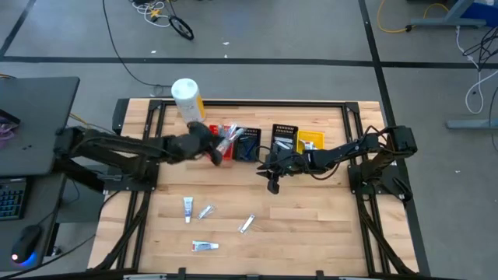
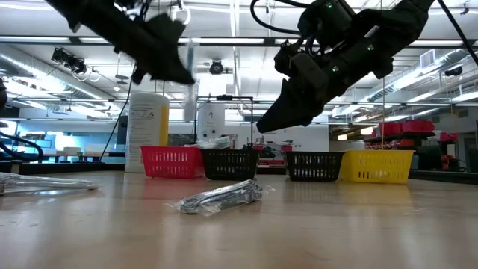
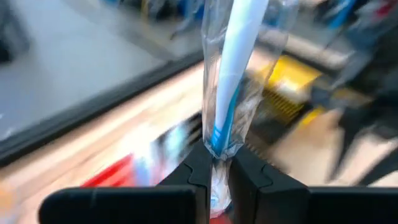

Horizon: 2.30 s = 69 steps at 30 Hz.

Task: Pick & Place Travel size toiletries
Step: Put the blue toothbrush into the red basket, then put the silver nail cutter into the right black basket

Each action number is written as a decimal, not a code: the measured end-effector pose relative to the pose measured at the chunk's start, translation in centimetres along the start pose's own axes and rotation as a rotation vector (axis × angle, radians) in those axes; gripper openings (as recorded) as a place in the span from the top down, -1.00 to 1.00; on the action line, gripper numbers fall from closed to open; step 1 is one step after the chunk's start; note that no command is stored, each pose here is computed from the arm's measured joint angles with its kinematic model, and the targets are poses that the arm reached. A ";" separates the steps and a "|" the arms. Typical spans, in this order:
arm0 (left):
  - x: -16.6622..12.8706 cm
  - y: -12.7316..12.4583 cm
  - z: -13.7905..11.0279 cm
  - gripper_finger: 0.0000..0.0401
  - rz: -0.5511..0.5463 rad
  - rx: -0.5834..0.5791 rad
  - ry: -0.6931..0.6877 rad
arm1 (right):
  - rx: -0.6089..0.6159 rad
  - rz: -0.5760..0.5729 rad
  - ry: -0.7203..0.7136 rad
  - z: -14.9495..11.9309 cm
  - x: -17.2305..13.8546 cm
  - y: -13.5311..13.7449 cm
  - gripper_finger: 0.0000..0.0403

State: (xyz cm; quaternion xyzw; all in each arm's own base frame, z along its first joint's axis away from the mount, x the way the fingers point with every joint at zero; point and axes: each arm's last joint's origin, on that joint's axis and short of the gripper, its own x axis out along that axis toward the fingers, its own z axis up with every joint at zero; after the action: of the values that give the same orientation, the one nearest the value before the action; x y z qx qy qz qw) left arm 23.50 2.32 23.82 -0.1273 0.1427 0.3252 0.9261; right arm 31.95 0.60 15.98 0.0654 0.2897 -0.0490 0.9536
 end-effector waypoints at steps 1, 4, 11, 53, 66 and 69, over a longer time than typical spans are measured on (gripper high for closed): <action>0.1 0.8 -0.1 0.83 0.020 0.002 0.044 | 0.000 0.000 0.000 0.0 0.0 0.0 0.52; 0.4 2.9 -0.9 0.84 0.063 -0.005 0.195 | 0.000 0.000 0.000 0.0 0.0 0.0 0.52; 2.0 4.9 -2.0 0.83 0.091 -0.014 0.342 | 0.000 0.001 0.001 0.0 0.0 0.0 0.52; 3.8 -2.9 -0.9 0.10 -0.170 0.203 0.266 | -0.343 0.086 -0.030 -0.3 -0.3 3.0 0.52; -1.2 -8.6 -3.6 0.12 -0.427 0.202 0.331 | -0.516 0.123 -0.176 0.0 -1.2 6.9 0.52; -2.4 -9.7 -4.5 0.13 -0.480 0.206 0.359 | -0.508 0.138 -0.221 0.4 -1.3 7.1 0.52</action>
State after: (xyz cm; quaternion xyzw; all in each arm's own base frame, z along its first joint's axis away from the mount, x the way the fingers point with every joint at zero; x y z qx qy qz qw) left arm 27.11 -7.88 21.83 -0.1184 0.3022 0.0535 0.9444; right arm 31.99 7.57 17.72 -0.1620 0.1820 0.0836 0.9663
